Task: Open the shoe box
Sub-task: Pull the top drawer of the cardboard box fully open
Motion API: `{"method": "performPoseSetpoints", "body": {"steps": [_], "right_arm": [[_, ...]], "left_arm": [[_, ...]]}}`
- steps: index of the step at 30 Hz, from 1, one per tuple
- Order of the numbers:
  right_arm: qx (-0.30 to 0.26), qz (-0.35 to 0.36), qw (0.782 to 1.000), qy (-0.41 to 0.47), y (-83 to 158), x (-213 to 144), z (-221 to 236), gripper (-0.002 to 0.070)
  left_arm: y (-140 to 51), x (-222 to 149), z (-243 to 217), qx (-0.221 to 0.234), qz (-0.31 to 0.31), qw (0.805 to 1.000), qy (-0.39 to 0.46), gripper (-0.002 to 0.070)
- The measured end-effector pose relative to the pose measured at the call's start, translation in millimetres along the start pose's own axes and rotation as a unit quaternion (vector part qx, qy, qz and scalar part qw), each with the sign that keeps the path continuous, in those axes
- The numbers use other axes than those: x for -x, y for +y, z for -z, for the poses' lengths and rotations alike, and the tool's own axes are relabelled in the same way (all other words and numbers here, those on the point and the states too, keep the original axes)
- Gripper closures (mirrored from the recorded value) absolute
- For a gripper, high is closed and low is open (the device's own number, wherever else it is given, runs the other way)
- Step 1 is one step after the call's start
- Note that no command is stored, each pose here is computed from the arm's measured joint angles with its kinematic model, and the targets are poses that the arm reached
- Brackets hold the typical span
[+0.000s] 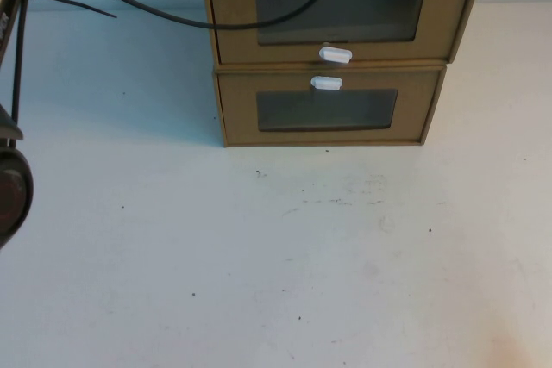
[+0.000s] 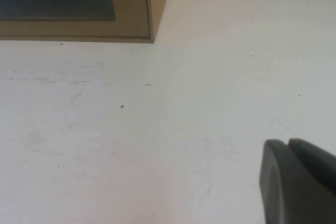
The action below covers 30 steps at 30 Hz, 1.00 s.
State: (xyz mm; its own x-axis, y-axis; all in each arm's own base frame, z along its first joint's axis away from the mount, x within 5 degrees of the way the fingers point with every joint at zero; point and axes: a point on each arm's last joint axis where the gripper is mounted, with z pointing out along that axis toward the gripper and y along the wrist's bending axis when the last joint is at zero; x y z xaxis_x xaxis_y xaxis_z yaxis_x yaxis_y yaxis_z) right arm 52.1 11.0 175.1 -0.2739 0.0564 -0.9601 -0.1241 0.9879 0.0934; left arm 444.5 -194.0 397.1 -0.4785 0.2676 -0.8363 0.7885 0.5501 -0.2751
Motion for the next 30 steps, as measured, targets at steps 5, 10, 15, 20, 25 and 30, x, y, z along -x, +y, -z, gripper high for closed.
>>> {"method": "performPoseSetpoints", "body": {"steps": [5, 10, 15, 20, 25, 30], "right_arm": [[0.0, 0.0, 1.0, 0.0, 0.0, 0.0, 0.0, 0.069], [0.0, 0.0, 1.0, 0.0, 0.0, 0.0, 0.0, 0.069], [0.0, 0.0, 1.0, 0.0, 0.0, 0.0, 0.0, 0.0689], [-0.002, -0.001, 1.0, -0.015, -0.4, 2.3, -0.1, 0.069], [0.013, -0.109, 0.989, -0.098, 0.4, 17.6, 1.6, 0.0689], [0.031, -0.246, 0.958, -0.143, -1.0, 26.0, 3.7, 0.069]], "left_arm": [[-0.2, 0.2, -0.6, 0.003, -0.002, 1.0, 0.0, 0.0679], [-1.4, 0.9, -0.5, 0.003, 0.001, 1.0, -0.001, 0.0679], [-1.1, 0.9, -0.3, 0.006, 0.005, 1.0, 0.0, 0.0679], [-1.5, 0.9, -0.2, 0.005, 0.006, 1.0, 0.0, 0.0679], [-1.5, 0.9, -0.2, 0.005, 0.006, 1.0, 0.0, 0.0679], [-1.6, 0.6, -0.2, 0.004, 0.007, 1.0, 0.002, 0.0679]]}}
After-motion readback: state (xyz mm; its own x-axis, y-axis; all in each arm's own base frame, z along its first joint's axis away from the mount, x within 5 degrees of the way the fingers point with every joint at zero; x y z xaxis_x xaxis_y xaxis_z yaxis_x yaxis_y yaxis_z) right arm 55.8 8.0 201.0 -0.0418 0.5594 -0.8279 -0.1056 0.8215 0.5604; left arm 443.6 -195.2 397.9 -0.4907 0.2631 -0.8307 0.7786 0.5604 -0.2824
